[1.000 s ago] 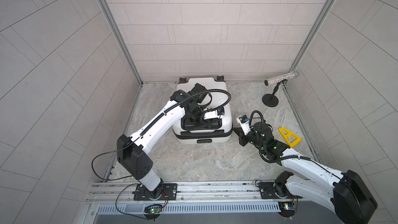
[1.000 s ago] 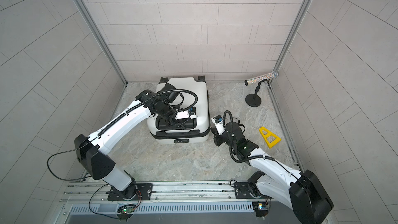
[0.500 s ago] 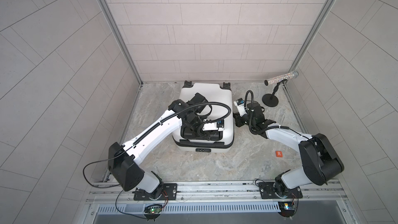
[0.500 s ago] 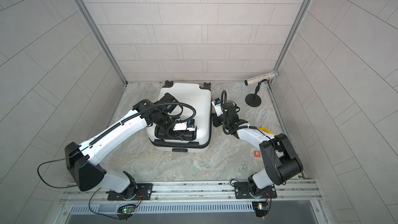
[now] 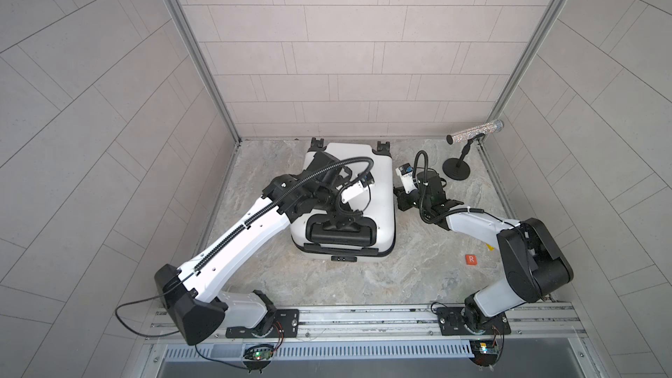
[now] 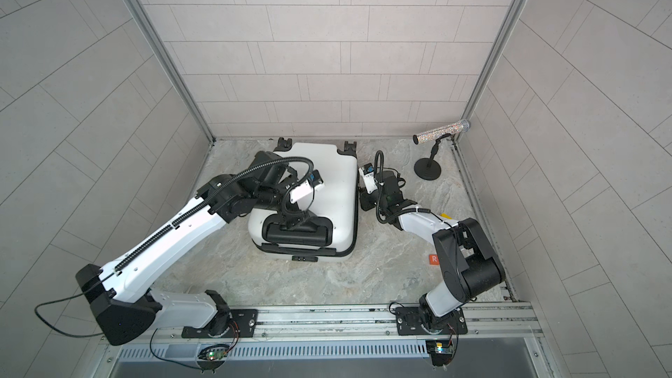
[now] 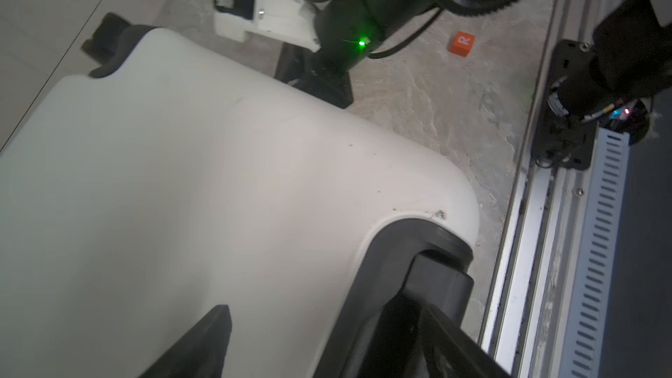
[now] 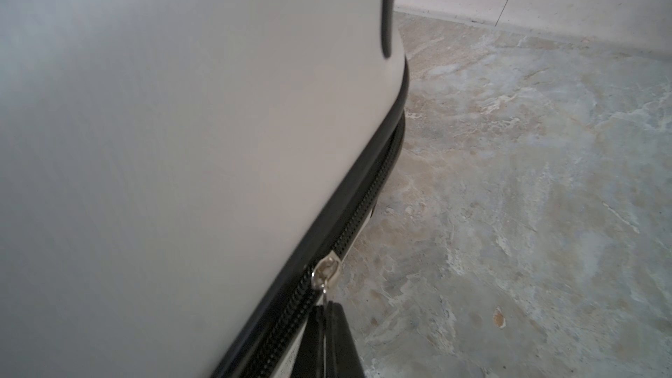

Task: Open the suitcase zippers
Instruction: Unzip the zipper on the suitcase, then adjust the suitcase at the center of the board.

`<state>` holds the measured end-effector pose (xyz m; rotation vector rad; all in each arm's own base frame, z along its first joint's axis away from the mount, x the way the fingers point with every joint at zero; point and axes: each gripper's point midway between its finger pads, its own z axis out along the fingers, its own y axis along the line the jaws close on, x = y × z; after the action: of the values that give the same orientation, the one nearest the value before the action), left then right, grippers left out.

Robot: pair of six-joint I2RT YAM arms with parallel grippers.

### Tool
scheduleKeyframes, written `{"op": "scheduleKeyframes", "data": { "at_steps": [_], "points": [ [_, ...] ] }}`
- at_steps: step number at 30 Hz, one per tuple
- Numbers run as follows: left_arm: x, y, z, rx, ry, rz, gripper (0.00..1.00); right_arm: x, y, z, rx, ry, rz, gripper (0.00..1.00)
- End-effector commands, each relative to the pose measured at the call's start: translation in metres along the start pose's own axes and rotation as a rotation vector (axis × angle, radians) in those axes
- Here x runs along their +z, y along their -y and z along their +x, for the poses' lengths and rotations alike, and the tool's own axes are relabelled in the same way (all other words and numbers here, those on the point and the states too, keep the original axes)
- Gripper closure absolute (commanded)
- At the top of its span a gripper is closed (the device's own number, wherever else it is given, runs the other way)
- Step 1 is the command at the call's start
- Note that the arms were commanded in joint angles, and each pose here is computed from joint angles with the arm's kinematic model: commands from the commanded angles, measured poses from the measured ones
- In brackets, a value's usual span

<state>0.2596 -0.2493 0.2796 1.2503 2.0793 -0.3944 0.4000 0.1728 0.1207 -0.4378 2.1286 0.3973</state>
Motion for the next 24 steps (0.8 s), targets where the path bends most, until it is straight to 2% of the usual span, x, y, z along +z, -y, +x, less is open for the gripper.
{"op": "scheduleKeyframes", "data": {
  "at_steps": [1, 4, 6, 9, 15, 24],
  "points": [
    [-0.020, -0.068, 0.006, -0.390, -0.008, -0.235, 0.10, -0.013, -0.019, -0.031, -0.042, 0.104, -0.055, 1.00],
    [-0.029, -0.116, 0.038, -0.721, -0.064, -0.331, 0.11, -0.014, -0.025, -0.032, -0.051, 0.105, -0.069, 1.00],
    [-0.025, -0.135, 0.062, -0.887, -0.107, -0.329, 0.14, -0.014, -0.028, -0.033, -0.059, 0.109, -0.075, 1.00],
    [-0.014, -0.145, 0.074, -0.978, -0.123, -0.272, 0.14, -0.013, -0.033, -0.032, -0.065, 0.110, -0.082, 1.00],
    [-0.002, -0.176, 0.078, -1.098, -0.057, -0.290, 0.13, -0.015, -0.039, -0.029, -0.071, 0.105, -0.092, 1.00],
    [0.037, -0.183, 0.073, -1.113, -0.079, -0.175, 0.20, -0.020, -0.047, -0.024, -0.062, 0.114, -0.077, 1.00]
  ]
}}
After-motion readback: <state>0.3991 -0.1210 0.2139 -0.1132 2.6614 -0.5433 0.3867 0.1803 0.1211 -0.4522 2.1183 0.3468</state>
